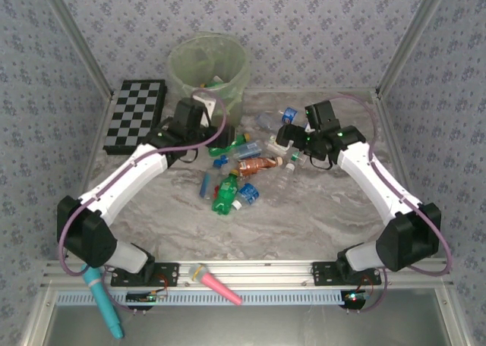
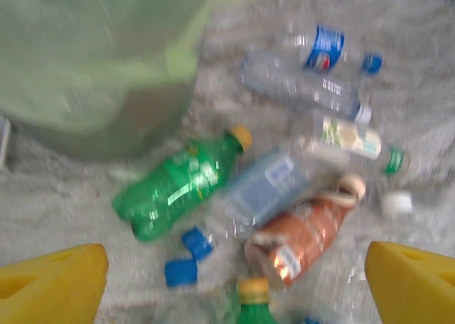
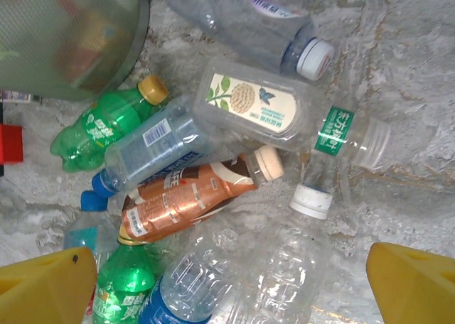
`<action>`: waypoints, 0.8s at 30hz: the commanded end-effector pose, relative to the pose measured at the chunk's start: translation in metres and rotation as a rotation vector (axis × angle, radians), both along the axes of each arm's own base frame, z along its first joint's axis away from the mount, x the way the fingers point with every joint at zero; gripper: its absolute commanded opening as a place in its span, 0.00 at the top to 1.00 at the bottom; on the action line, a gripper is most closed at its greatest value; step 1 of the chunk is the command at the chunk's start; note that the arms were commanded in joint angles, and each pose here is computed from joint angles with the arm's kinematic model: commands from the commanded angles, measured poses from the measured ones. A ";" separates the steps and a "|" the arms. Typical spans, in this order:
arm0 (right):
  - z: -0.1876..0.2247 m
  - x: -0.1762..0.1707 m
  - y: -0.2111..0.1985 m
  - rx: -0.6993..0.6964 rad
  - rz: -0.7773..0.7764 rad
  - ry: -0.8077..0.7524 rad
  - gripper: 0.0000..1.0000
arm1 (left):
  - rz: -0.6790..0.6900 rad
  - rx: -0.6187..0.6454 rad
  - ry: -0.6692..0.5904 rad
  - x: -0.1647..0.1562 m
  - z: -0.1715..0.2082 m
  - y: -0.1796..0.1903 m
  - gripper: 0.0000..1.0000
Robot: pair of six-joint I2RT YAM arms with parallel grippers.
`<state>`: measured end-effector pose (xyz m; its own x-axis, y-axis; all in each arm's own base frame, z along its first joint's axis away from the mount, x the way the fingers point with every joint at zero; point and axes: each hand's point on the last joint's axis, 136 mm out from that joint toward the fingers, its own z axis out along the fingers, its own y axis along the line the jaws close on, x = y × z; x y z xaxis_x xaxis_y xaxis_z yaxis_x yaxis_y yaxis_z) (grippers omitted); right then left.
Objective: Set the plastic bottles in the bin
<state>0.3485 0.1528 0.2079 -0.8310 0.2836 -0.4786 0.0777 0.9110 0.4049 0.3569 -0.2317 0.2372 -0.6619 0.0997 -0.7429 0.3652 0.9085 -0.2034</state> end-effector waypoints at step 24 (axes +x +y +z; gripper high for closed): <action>0.008 -0.042 -0.027 -0.069 -0.013 0.010 0.01 | -0.401 0.304 0.326 -0.082 -0.124 -0.103 0.25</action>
<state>0.3187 0.1400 0.2198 -0.8283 0.2602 -0.4962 0.0679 0.9257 0.3722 0.2804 -0.3236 0.1099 -0.7508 0.5001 -0.4315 0.5966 0.7937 -0.1183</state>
